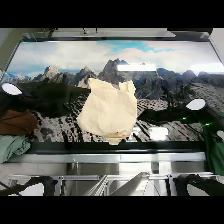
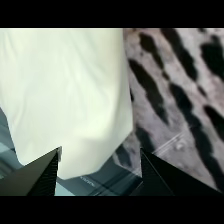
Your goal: Fold the shirts.
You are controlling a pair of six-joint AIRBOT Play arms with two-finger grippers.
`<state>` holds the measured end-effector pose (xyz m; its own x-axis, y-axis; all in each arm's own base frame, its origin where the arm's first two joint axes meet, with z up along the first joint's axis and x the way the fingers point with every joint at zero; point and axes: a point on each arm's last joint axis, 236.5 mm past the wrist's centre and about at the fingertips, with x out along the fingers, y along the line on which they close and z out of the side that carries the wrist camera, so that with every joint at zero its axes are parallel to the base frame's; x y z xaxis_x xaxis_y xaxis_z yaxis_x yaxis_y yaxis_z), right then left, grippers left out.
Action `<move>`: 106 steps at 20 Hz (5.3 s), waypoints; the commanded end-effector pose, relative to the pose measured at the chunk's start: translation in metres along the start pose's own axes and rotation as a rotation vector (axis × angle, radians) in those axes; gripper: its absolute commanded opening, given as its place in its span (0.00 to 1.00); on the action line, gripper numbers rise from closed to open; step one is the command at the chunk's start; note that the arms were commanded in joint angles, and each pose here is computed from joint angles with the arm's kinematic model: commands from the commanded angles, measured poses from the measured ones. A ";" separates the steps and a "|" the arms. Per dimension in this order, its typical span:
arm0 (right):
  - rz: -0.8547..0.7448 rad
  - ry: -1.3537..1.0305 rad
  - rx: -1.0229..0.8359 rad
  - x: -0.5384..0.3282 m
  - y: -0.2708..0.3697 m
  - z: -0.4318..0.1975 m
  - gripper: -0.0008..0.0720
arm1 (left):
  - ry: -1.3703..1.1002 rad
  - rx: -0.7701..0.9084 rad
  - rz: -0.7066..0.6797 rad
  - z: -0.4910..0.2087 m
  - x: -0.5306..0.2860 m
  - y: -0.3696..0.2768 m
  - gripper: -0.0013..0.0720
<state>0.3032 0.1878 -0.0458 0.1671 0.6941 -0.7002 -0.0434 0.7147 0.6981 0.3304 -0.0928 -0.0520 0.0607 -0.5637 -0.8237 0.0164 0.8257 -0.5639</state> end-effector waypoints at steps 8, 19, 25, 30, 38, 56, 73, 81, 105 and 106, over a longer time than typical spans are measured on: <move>0.171 0.003 0.022 0.047 0.000 0.025 0.29 | 0.187 -0.026 -0.187 -0.025 0.101 -0.021 0.48; 0.432 -0.325 -0.657 -0.160 0.227 0.058 0.04 | -0.202 0.549 -0.862 0.004 -0.195 -0.310 0.01; 0.196 -1.050 -1.190 -0.383 0.366 -0.022 0.04 | -1.004 1.056 -0.625 -0.123 -0.407 -0.421 0.04; 0.207 -0.961 -1.101 -0.352 0.349 0.025 0.04 | -1.125 0.790 -0.316 -0.068 -0.394 -0.357 0.05; 0.211 -0.335 -0.619 -0.060 0.177 0.176 0.23 | -0.491 0.272 -0.248 0.097 -0.114 -0.156 0.44; 0.117 0.111 -0.171 -0.017 -0.047 0.117 0.81 | 0.131 -0.159 -0.178 -0.095 -0.003 -0.023 0.48; 0.203 -0.084 -0.179 0.078 0.027 0.154 0.48 | 0.146 -0.221 -0.079 -0.067 0.067 0.023 0.48; 0.242 -0.106 -0.184 0.078 0.040 0.158 0.04 | 0.120 -0.133 -0.073 -0.005 0.077 0.011 0.03; 0.042 -0.007 -0.094 0.043 -0.077 0.161 0.87 | -0.151 -0.067 -0.059 0.069 -0.015 0.017 0.04; 0.046 0.018 -0.104 0.054 -0.072 0.155 0.86 | -0.152 -0.062 -0.058 0.069 -0.015 0.017 0.04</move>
<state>0.4801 0.1442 -0.0913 0.2090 0.7311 -0.6494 -0.1481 0.6801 0.7180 0.3982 -0.0708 -0.0461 0.2075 -0.5988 -0.7735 -0.0472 0.7837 -0.6193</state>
